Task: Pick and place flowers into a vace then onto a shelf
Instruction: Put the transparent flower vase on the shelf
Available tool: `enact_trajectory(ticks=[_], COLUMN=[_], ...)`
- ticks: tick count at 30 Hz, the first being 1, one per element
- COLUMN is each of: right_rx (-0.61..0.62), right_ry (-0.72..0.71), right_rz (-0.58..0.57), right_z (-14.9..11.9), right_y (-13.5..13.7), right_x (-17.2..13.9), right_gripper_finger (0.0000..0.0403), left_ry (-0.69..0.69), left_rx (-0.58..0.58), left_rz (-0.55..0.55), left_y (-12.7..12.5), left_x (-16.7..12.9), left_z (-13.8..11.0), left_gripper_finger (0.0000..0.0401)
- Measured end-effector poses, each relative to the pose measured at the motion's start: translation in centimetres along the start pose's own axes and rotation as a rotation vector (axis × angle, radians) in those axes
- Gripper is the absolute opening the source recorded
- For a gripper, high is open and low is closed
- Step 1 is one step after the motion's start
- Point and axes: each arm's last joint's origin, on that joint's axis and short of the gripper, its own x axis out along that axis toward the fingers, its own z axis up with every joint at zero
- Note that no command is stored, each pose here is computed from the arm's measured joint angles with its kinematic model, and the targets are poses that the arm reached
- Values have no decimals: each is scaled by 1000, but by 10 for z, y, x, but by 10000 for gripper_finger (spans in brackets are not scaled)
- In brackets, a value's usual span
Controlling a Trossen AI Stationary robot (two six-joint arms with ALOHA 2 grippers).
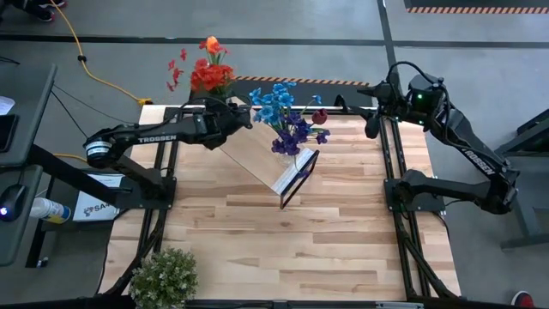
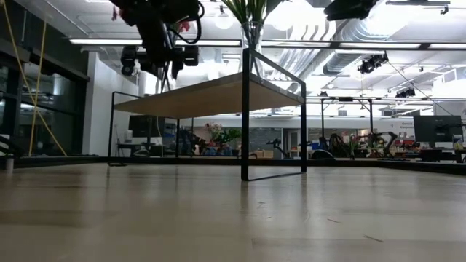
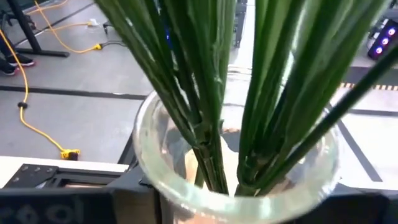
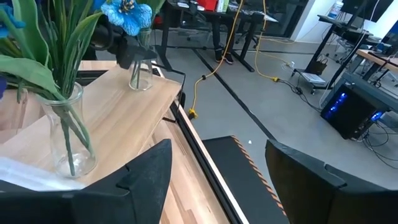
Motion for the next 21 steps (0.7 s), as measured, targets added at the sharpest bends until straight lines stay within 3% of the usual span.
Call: enact_trajectory(ticks=[4,10,21], right_rx=[-4,-7,-7], right_ry=[-13,-22,-23], right_rz=[-5,-8,-8], right_z=[1,2,2], right_y=[1,1,1], right_x=[-4,-7,-8], right_gripper_finger=[249,248,245], left_ry=[9,56,56], left_rx=[10,17,28], left_rz=[-6,-39,-59], left_y=[0,-1,-3], left_x=[0,0,-7], left_z=[0,-3,-6], left_gripper_finger=[205,240,238])
